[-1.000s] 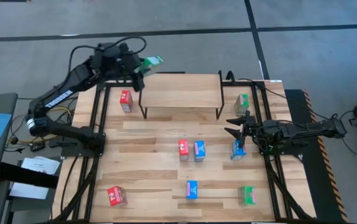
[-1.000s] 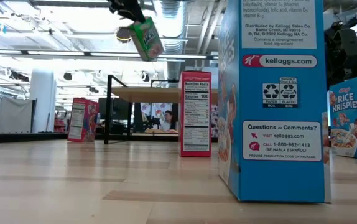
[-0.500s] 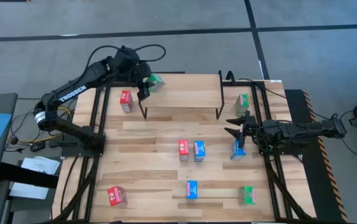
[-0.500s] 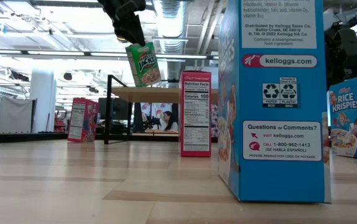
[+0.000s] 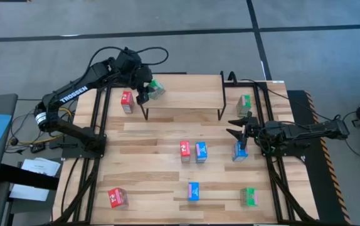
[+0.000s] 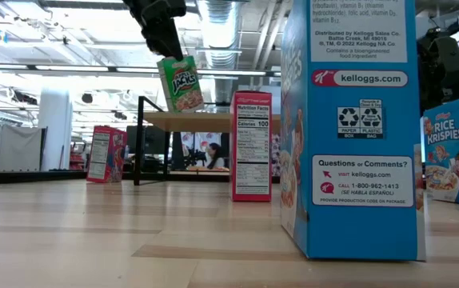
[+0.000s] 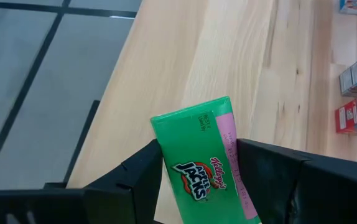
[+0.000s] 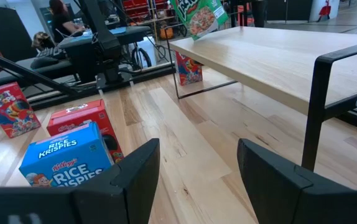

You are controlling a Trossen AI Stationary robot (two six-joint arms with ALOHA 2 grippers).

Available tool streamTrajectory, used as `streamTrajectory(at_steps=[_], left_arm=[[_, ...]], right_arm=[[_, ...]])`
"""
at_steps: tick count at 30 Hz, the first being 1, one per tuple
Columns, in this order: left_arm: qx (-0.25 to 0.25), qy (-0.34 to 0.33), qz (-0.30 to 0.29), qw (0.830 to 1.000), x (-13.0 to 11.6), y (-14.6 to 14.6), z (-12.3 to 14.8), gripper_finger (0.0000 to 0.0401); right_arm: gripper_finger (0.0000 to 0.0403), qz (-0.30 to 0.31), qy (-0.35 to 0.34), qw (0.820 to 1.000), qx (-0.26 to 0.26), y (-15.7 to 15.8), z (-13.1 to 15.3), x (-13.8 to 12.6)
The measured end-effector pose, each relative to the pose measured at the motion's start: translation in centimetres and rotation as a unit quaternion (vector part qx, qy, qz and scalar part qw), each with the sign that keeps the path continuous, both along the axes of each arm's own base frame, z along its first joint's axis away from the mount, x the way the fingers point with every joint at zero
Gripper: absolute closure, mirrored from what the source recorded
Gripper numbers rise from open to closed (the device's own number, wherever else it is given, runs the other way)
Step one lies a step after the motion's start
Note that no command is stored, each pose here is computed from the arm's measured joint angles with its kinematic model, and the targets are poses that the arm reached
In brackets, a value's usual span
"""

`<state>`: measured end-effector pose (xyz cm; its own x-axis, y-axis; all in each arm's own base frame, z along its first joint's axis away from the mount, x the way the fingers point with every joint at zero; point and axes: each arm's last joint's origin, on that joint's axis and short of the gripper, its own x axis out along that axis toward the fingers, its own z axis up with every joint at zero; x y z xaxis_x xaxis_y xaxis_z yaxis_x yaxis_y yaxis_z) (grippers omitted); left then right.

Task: Stack cereal on shelf
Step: Put the middle left green cereal box on the shelf

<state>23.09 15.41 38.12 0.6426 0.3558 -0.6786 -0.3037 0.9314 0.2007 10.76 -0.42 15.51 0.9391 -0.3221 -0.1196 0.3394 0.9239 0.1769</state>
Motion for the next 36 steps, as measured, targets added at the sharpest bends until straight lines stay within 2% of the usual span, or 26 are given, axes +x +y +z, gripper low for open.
streamTrajectory(at_steps=[18,28,36], left_arm=[[-0.008,-0.005,0.010,1.000,0.01,0.01,0.01,0.0220],[0.012,0.007,0.042,0.999,-0.11,0.20,0.02,0.0220],[0.013,0.008,0.036,0.999,-0.10,0.19,0.02,0.0220]], right_arm=[[0.0163,0.000,0.000,1.000,0.000,0.00,-0.01,0.00],[0.0163,0.000,0.000,1.000,0.000,0.00,-0.01,0.00],[0.0163,0.000,0.000,1.000,0.000,0.00,0.00,0.00]])
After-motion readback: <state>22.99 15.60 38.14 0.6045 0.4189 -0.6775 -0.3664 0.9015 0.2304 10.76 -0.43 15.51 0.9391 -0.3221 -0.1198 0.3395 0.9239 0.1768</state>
